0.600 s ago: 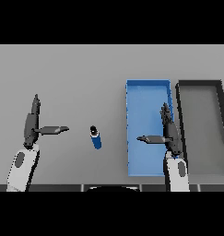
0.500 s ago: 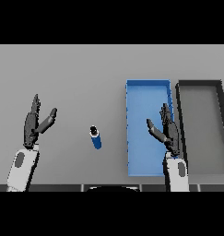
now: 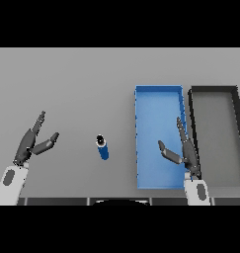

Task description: Pick up the blue pipe and place it into the blue bin.

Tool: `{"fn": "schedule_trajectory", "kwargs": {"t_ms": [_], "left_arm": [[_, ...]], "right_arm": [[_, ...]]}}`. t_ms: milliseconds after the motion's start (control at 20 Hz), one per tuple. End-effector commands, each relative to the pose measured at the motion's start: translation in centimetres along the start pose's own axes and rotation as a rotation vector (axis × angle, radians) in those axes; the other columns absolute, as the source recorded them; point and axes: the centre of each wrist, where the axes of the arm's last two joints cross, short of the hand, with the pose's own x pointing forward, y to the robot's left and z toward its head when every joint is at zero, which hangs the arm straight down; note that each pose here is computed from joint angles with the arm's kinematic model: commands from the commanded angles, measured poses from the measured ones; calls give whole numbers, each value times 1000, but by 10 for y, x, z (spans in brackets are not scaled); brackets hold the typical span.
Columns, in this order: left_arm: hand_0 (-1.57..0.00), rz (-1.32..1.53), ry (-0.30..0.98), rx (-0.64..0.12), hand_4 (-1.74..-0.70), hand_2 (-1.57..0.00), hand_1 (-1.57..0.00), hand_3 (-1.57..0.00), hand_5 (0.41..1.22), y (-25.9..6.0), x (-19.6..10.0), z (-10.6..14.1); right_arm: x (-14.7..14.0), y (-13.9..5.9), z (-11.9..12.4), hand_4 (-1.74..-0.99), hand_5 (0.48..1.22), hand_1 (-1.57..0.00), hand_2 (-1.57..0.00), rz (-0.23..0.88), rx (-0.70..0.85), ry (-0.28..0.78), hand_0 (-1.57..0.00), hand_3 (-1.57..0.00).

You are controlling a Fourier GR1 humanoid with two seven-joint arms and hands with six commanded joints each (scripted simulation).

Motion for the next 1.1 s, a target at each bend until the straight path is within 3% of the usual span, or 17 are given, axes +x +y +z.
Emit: {"fn": "schedule_trajectory", "kwargs": {"t_ms": [0,100,300,500,700,1050], "left_arm": [[1,8,3,-11,-960,1,1,1,594,2,0,-3],[1,19,-31,-62,-966,1,1,1,594,2,5,-1],[1,2,-30,-235,-1026,1,1,1,549,-4,14,14],[1,25,1,-397,-1113,1,1,1,497,-39,22,18],[1,-1,9,-476,-1138,1,1,1,455,-70,25,18],[1,46,-27,-509,-1155,1,1,1,460,-122,23,-3]], "right_arm": [[3,-1,1,-1206,625,1,1,-3,-2,-10,1,1],[5,2,0,-1197,621,1,1,0,7,-3,1,1],[5,2,-7,-1179,616,1,1,7,19,-7,1,1],[7,0,-7,-1164,617,1,1,22,15,9,1,1],[9,-1,-3,-1195,617,1,1,-8,8,-1,1,1],[10,-1,-2,-1211,622,1,1,-9,16,14,1,1]]}}
